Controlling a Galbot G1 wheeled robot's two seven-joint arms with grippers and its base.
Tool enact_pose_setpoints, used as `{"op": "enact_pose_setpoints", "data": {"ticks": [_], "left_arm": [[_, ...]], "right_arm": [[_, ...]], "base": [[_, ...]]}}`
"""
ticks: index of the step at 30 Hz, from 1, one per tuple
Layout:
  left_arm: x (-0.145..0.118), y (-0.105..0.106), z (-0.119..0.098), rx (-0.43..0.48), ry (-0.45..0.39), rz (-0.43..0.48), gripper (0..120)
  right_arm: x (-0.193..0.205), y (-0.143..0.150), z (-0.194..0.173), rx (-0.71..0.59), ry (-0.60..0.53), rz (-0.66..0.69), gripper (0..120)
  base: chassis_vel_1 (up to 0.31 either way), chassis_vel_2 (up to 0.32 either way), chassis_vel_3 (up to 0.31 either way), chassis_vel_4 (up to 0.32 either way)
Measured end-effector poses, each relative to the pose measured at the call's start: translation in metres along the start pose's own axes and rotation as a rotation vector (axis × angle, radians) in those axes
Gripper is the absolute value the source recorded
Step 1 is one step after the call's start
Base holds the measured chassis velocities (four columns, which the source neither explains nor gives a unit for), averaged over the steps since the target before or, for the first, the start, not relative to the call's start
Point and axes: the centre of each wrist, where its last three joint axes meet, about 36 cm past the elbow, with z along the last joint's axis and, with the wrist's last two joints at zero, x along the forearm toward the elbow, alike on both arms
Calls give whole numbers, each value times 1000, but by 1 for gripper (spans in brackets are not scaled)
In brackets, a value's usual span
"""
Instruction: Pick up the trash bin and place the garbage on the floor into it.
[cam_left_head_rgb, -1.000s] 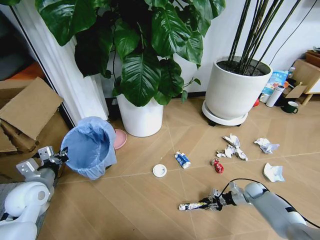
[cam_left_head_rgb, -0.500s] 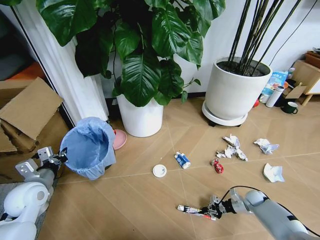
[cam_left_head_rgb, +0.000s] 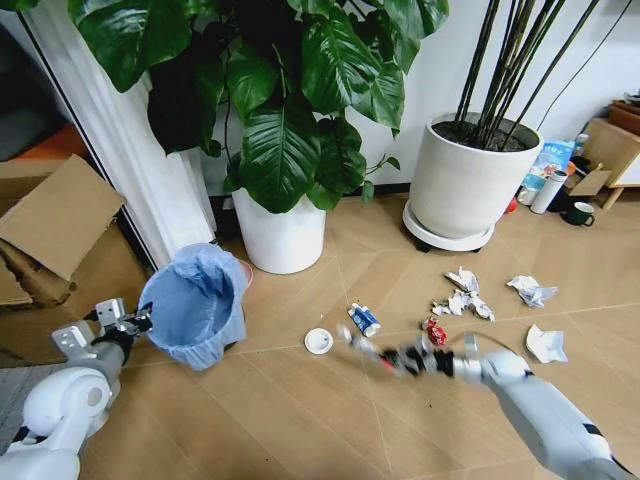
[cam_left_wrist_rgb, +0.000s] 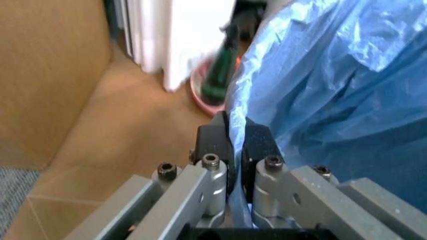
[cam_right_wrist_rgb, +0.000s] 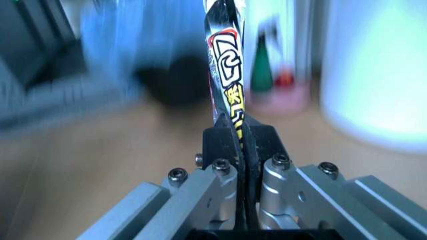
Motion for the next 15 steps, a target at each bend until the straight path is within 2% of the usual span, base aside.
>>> {"op": "enact_pose_setpoints", "data": {"ticks": [1,3,4,7,8,12,13,15], "left_arm": [[0,-1,2,-16,13,7,0],[2,-4,2,-31,24,21,0],[2,-4,2,-31,24,21,0],[2,-7,3,-44,33,32,0],[2,-7,3,-44,33,32,0],[1,-10,6,-52,45,42,0],[1,-10,6,-52,45,42,0],[-1,-11,8,-51,49,43,0]], "right_arm": [[-35,-2,-13,13,-81,-17,0],[-75,-1,-29,26,-159,-49,0],[-75,-1,-29,26,-159,-49,0],[-125,5,-45,12,-256,-83,0],[-125,5,-45,12,-256,-83,0],[-197,14,-63,-26,-347,-148,0],[-197,14,-63,-26,-347,-148,0],[-224,19,-65,-41,-359,-183,0]], "base": [[0,0,0,0],[0,0,0,0],[0,0,0,0],[0,0,0,0],[0,0,0,0],[0,0,0,0],[0,0,0,0],[0,0,0,0]]}}
